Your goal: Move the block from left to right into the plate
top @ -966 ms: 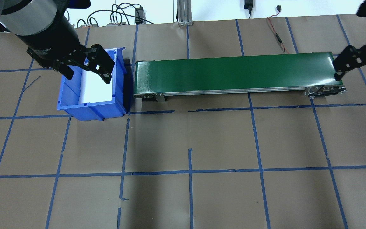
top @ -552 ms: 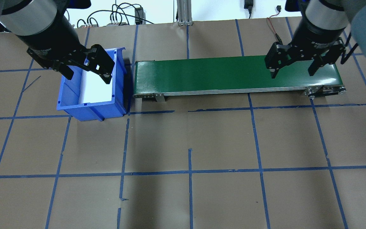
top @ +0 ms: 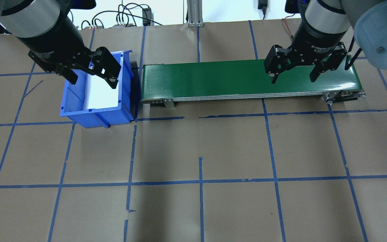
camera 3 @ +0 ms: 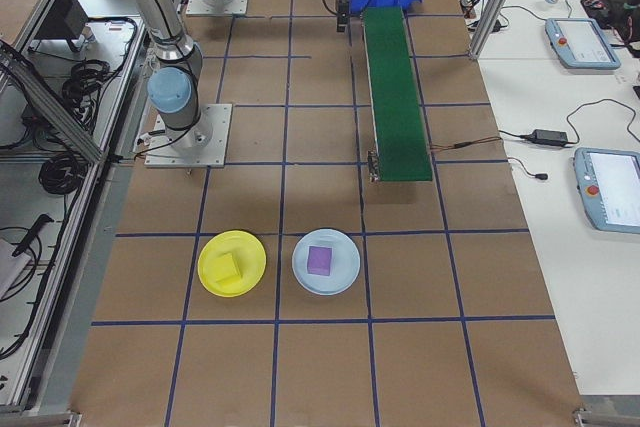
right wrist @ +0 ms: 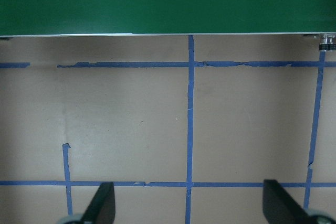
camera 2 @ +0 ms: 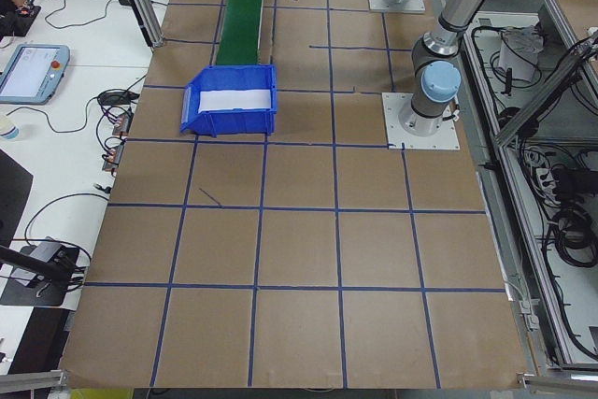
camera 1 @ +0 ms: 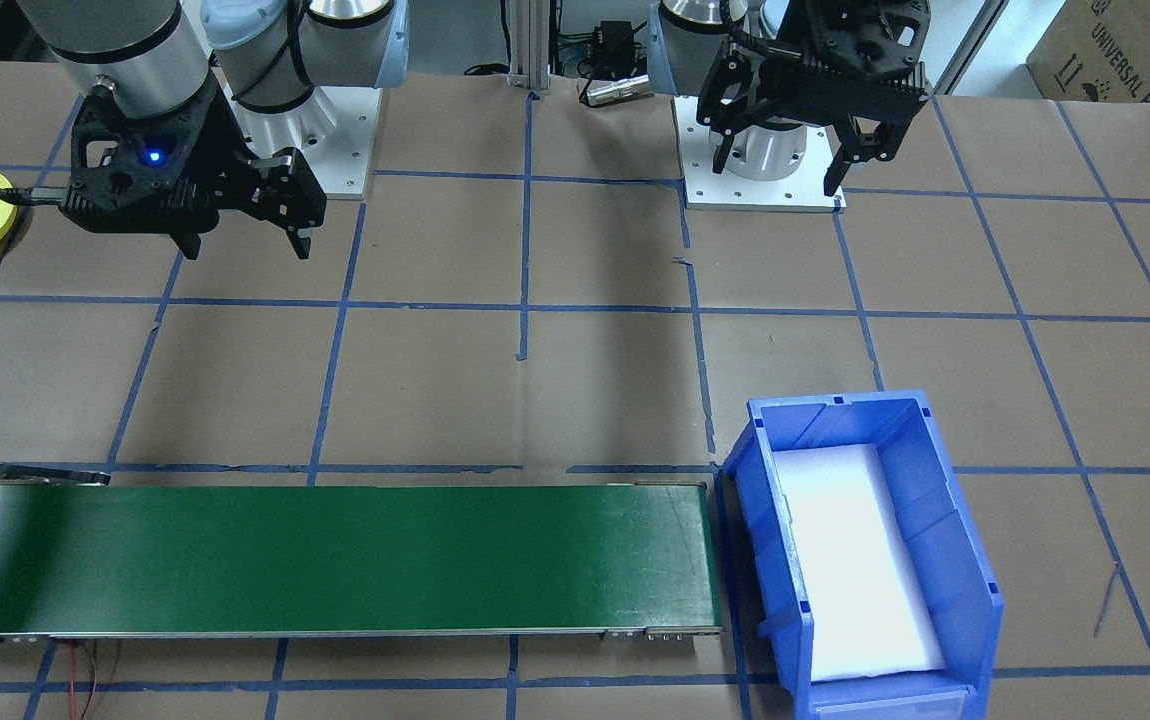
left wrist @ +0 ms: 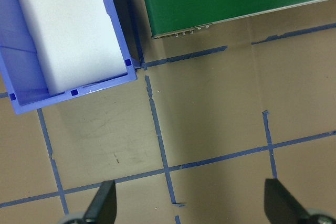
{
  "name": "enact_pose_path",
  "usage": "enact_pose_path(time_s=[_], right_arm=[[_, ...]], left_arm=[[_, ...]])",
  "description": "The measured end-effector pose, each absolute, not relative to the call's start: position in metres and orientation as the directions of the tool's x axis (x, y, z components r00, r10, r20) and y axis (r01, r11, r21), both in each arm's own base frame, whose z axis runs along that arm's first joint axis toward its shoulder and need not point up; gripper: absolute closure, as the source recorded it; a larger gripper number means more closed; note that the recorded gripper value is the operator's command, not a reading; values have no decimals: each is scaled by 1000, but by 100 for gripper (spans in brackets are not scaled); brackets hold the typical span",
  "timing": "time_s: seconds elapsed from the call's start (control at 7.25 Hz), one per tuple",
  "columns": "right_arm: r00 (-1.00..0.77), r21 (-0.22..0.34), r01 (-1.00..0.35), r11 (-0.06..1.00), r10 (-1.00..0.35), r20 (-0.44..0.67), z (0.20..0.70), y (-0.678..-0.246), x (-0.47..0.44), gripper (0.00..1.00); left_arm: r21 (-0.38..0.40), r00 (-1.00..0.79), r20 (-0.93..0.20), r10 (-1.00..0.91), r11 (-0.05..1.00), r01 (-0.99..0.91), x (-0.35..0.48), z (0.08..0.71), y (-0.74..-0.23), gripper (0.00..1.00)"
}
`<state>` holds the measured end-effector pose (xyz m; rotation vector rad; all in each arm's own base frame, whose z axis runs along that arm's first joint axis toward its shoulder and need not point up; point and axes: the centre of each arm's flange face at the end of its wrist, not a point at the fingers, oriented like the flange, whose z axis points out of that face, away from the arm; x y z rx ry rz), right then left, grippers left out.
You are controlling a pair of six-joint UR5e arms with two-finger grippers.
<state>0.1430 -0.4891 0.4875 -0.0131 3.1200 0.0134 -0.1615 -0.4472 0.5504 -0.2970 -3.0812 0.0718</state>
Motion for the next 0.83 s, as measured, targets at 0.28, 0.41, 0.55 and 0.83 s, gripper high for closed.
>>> enact_pose_path(time_s=[0.28,0.41,0.55,0.83], right_arm=[[-1000,12,-5,1000,-5,-23,487,-494,142,0],[-1000,13,-5,1000,-5,-23,487,-494,142,0],[-1000,14,-5,1000,-4,-23,487,-494,141,0],[-1000,14,-3,1000,-3,-22,487,-495,141,0]], left_arm=[[-51,-981,40,192,981,190,-161,551,-447,0],[-51,-981,41,192,981,190,-161,551,-447,0],[-51,-981,41,192,981,190,-161,551,-447,0],[-51,-981,40,192,981,190,-161,551,-447,0]])
